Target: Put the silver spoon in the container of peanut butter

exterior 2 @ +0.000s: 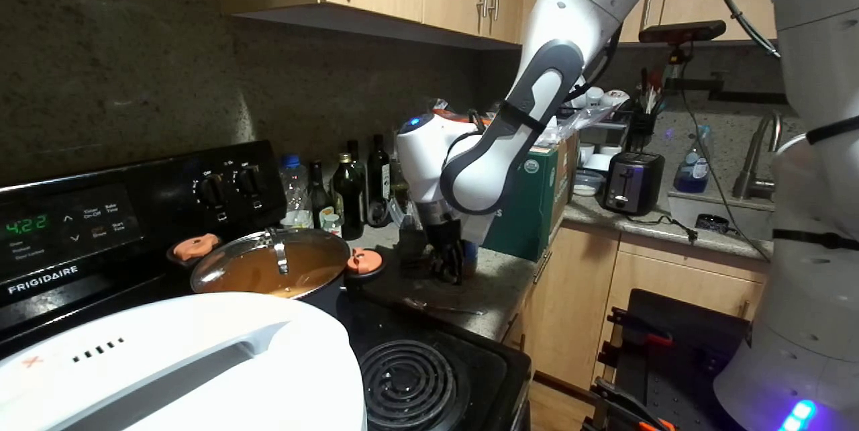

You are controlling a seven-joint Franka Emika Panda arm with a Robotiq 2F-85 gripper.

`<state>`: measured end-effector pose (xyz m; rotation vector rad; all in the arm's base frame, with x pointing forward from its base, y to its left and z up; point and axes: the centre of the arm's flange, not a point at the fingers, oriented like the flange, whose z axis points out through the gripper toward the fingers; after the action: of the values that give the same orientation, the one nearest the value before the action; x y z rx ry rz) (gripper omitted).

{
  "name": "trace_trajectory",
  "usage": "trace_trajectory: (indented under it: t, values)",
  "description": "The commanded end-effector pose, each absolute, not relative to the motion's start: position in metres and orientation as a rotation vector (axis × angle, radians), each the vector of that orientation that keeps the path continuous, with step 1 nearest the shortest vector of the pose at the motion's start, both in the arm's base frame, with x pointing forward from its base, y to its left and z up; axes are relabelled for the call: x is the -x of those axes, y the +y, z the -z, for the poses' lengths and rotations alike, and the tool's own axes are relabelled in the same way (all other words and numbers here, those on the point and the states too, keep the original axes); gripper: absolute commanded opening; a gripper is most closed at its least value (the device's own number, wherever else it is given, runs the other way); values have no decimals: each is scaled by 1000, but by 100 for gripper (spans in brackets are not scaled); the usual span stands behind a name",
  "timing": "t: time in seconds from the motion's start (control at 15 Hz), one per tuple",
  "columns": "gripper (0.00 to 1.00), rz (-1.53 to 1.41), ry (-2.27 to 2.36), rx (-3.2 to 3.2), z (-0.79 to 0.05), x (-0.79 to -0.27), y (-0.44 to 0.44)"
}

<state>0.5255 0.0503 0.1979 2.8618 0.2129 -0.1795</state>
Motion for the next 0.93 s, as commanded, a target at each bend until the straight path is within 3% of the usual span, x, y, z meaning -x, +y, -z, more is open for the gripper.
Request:
trace_trajectory:
  t: [0.0, 0.2, 0.27, 0.33, 0.53, 0.6, 0.73, 0.87]
  values:
    - [4, 208, 271, -2885, -225, -518, 39]
    - [5, 128, 371, -2984, -225, -521, 23]
    - [14, 95, 394, -3025, -223, -521, 18]
    - [34, 67, 404, -3064, -221, -521, 12]
    - [56, 25, 434, -3129, -218, -516, 1]
    - [17, 24, 441, -3145, -217, -516, 0]
    - [16, 30, 454, -3167, -216, -513, 2]
    - [3, 43, 470, -3176, -217, -511, 9]
